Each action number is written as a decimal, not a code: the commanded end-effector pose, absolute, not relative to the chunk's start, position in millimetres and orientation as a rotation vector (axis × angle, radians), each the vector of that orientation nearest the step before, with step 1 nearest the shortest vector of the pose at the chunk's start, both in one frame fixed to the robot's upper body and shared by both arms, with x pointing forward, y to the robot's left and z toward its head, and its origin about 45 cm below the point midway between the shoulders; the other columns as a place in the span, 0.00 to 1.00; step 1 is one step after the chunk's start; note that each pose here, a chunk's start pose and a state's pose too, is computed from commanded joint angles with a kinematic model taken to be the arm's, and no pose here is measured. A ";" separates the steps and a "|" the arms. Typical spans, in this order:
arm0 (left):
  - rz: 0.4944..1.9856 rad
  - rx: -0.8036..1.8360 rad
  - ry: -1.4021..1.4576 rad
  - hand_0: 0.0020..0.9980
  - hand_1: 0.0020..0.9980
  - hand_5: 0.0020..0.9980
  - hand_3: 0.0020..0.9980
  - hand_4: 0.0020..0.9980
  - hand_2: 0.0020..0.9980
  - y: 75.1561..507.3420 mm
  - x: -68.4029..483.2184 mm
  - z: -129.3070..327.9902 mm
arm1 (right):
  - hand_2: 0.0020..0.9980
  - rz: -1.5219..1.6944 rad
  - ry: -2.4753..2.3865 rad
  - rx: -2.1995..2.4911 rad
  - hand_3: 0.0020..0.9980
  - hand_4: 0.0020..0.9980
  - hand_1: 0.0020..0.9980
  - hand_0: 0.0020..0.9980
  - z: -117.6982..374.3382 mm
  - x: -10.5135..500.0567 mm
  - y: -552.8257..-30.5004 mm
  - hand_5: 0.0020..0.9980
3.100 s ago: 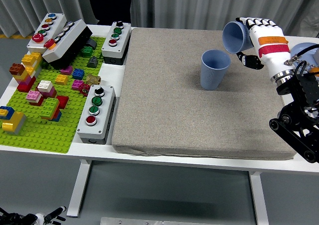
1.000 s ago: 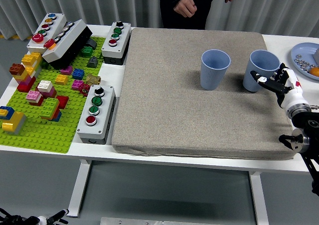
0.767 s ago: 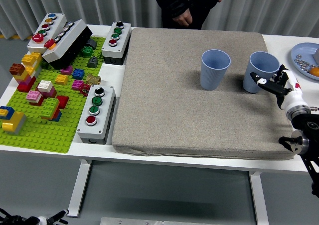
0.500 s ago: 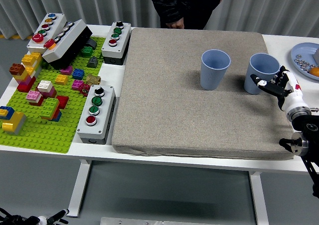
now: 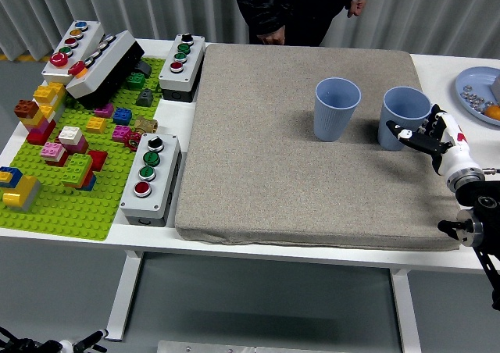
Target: Pick cup pour cup place
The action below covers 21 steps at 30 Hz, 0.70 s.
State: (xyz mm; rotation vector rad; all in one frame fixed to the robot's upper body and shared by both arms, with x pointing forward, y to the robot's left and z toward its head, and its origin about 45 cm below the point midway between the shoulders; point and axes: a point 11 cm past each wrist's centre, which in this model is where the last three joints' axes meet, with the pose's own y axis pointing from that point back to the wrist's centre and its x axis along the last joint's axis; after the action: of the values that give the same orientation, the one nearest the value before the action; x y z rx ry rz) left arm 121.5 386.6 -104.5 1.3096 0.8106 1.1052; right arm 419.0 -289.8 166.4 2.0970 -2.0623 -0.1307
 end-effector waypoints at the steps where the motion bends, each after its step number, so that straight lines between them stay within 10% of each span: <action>1: 1.105 1.310 0.811 0.86 0.87 1.00 0.77 0.60 0.89 386.7 121.3 -104.5 | 0.75 -0.133 -2.060 2.099 0.80 0.69 0.83 0.89 166.4 419.1 -290.1 0.08; 21: 1.108 1.308 0.810 0.86 0.87 1.00 0.77 0.60 0.89 386.5 121.9 -104.4 | 0.87 -0.136 -2.032 2.128 0.86 0.72 0.89 0.92 171.0 421.9 -295.1 0.10</action>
State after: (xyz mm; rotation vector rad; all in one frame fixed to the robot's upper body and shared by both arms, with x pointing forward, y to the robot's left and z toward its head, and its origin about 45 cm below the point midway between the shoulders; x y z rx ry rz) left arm 121.9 386.5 -104.4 1.3079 0.8102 1.1075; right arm 421.9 -295.1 171.0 2.1284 -2.0319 -0.1362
